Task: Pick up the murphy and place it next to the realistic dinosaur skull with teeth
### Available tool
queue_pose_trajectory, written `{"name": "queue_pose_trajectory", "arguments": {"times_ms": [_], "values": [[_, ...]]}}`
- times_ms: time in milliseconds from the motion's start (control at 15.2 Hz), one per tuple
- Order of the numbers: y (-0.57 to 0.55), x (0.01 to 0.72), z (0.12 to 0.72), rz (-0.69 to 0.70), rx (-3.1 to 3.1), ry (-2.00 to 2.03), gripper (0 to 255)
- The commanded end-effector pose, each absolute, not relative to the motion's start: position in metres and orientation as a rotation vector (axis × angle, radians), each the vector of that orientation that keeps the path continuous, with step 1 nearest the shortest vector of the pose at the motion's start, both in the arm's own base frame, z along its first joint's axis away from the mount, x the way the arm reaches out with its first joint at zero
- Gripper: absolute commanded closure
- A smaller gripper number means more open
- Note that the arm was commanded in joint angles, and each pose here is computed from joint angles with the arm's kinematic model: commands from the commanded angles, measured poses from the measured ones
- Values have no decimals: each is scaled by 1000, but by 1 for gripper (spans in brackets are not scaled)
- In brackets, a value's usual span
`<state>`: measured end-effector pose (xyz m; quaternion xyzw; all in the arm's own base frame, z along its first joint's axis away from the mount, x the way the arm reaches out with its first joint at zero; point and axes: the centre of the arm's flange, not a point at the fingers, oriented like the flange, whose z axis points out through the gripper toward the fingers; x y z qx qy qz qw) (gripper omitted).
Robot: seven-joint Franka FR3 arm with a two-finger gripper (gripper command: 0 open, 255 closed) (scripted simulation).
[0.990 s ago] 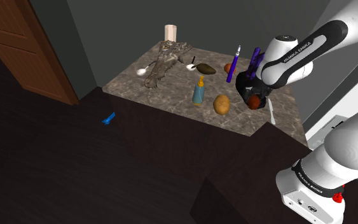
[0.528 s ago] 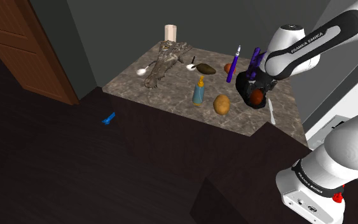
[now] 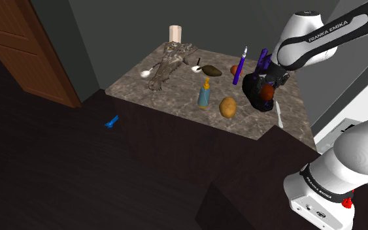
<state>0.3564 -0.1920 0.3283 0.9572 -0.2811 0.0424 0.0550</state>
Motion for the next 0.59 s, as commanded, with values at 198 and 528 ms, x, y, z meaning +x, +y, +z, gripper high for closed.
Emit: {"name": "queue_pose_trajectory", "arguments": {"times_ms": [198,528], "values": [[-191,356,354,127,2906,-853,255],[-191,356,381,127,2906,-853,255]]}}
